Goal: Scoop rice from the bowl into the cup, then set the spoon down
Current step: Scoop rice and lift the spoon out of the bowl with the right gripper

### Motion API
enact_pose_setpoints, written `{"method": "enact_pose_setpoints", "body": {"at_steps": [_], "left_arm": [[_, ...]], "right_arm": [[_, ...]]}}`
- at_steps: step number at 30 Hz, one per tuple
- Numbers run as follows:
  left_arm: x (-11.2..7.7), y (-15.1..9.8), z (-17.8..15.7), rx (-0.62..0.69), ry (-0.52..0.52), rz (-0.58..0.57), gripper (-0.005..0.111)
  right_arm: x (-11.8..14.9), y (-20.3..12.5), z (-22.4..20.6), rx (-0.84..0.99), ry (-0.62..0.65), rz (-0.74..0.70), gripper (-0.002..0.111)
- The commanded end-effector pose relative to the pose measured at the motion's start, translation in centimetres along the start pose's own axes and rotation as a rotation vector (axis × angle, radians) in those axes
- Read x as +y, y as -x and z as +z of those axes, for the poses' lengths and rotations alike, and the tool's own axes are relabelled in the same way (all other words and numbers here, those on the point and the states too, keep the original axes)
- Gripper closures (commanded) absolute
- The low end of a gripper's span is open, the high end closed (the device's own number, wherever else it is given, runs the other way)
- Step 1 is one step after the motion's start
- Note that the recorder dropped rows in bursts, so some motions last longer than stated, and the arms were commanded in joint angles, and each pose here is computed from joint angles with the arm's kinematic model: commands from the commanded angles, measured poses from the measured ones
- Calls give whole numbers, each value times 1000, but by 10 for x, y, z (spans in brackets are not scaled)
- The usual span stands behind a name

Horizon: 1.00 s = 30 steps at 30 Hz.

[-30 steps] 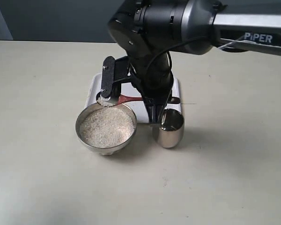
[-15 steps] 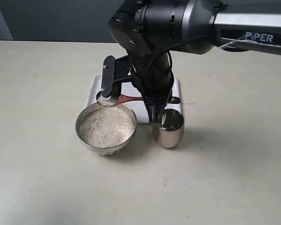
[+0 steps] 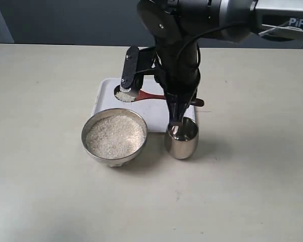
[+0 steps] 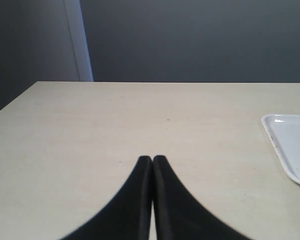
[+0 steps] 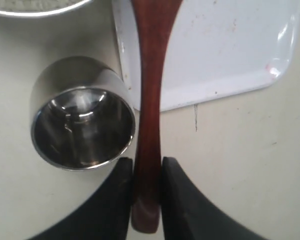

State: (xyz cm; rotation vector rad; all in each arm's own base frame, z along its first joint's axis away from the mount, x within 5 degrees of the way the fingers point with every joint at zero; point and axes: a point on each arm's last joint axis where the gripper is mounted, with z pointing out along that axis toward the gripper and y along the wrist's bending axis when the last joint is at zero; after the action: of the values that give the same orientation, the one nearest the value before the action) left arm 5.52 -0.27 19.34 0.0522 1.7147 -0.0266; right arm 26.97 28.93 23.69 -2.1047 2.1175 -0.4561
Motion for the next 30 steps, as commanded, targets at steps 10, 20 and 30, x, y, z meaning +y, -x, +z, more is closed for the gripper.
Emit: {"method": "enact_pose_setpoints", "body": {"at_steps": [10,20,30], "left_arm": [[0,-1,0,1,-5,-2,106],[0,-1,0,1,-5,-2,106],[0,-1,0,1,-5,-2,106]], "right_arm": [[20,-32,7,79,38,-28,109],[14,-47,8,84,52,15,109],[7,-63,19,115,83,60,109]]}}
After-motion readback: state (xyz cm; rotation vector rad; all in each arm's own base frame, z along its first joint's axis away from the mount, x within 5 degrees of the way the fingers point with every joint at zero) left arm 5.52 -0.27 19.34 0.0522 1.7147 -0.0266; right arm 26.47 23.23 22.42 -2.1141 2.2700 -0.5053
